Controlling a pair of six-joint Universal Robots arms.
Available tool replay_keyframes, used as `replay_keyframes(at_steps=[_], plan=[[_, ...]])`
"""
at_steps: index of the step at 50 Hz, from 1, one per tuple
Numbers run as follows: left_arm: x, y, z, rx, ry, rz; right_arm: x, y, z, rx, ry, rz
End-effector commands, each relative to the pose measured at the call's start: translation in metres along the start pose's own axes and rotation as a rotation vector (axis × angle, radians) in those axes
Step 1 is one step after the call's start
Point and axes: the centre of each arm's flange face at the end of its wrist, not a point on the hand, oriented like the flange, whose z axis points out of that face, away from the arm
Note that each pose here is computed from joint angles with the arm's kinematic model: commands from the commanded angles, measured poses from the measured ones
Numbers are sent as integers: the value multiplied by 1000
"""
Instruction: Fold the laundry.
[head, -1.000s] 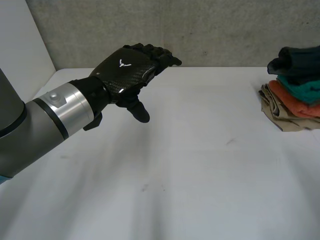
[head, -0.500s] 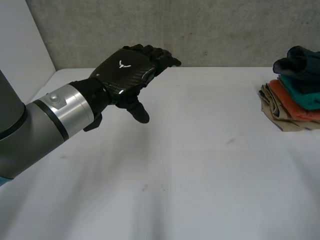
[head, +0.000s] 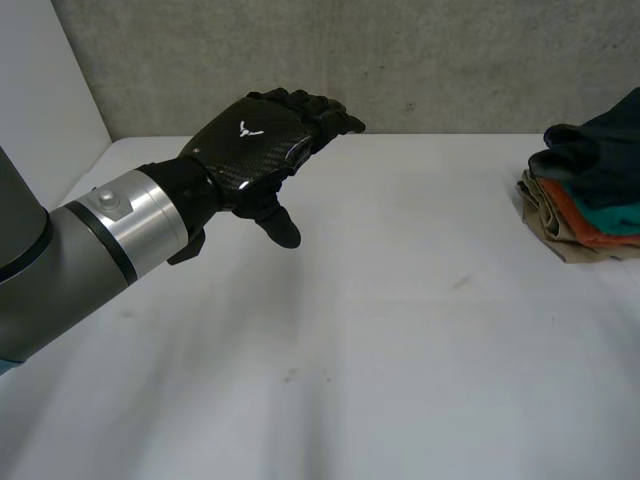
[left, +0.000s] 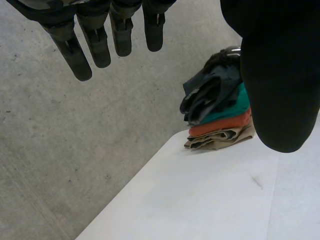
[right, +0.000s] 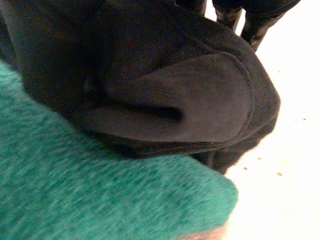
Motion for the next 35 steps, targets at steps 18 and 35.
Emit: replay_keyframes(at_steps=[18, 35], plan=[[0, -1, -1, 3, -1, 1, 58, -57, -71, -134, 271, -7], [-8, -32, -9, 92, -39, -20, 105, -195, -78, -182, 802, -457]])
